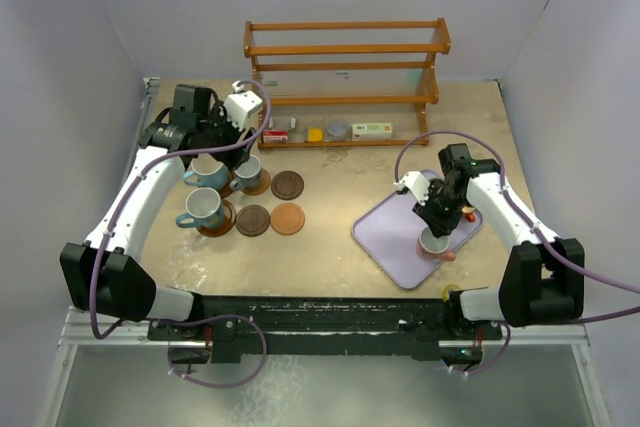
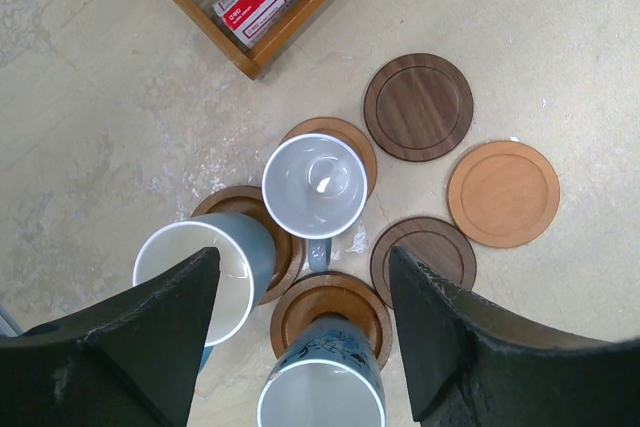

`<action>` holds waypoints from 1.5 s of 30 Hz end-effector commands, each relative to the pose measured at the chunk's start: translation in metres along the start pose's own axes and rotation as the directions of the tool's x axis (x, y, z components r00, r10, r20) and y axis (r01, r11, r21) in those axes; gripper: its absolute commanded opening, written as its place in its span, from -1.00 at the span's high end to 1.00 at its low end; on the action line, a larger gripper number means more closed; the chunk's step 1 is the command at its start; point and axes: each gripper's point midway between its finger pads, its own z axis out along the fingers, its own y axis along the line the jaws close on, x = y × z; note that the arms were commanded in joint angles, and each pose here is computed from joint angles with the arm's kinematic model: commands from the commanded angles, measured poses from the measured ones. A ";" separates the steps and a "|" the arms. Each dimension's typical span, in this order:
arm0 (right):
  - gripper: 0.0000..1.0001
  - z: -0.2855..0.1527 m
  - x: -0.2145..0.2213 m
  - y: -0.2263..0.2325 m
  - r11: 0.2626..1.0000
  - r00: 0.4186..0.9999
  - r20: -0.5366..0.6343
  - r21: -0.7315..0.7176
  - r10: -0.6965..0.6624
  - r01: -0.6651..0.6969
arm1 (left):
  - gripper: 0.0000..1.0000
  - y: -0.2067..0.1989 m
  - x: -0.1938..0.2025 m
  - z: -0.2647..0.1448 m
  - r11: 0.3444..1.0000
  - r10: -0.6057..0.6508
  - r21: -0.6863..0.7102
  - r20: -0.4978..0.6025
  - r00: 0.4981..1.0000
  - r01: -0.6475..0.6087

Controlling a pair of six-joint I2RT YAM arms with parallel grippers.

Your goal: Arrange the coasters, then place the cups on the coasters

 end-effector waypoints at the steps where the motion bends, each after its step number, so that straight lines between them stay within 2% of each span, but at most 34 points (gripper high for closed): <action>1: 0.50 -0.003 -0.007 0.002 0.999 0.999 0.036 -0.016 0.029 -0.028 | -0.32 0.003 -0.016 -0.010 1.000 0.007 -0.020 0.075 0.997 -0.006; 5: 0.60 -0.007 -0.008 0.005 0.999 0.998 0.043 -0.023 0.036 -0.035 | -0.32 0.003 -0.016 -0.009 1.000 0.009 -0.020 0.073 0.997 -0.008; 12: 0.87 -0.016 -0.011 0.008 0.999 0.998 0.057 -0.025 0.040 -0.039 | -0.32 0.005 -0.018 -0.010 1.000 0.011 -0.030 0.081 0.997 -0.009; 16: 1.00 -0.033 -0.029 -0.001 0.999 0.992 0.120 0.011 0.044 -0.046 | -0.35 0.011 -0.018 -0.011 0.998 0.023 -0.063 0.076 0.997 -0.018; 23: 1.00 -0.063 -0.069 -0.007 0.992 0.960 0.256 0.015 0.115 -0.123 | -0.59 0.021 -0.023 -0.017 0.993 0.029 -0.114 0.078 0.997 -0.020; 27: 1.00 -0.085 -0.107 -0.019 0.975 0.908 0.373 0.028 0.193 -0.219 | -0.60 0.022 -0.030 -0.021 0.993 0.007 -0.121 0.100 0.995 0.005; 36: 1.00 -0.129 -0.210 -0.051 0.925 0.756 0.619 0.123 0.213 -0.361 | -0.61 0.023 -0.043 -0.009 0.990 -0.091 -0.099 0.101 0.991 0.101; 41: 1.00 -0.142 -0.254 -0.057 0.888 0.681 0.696 0.137 0.229 -0.439 | -0.60 0.013 -0.065 -0.004 0.990 -0.067 -0.114 0.154 0.986 0.085; 45: 1.00 -0.155 -0.277 -0.068 0.818 0.583 0.770 0.147 0.259 -0.556 | -0.60 -0.009 -0.090 0.004 0.991 -0.043 -0.119 0.208 0.977 0.068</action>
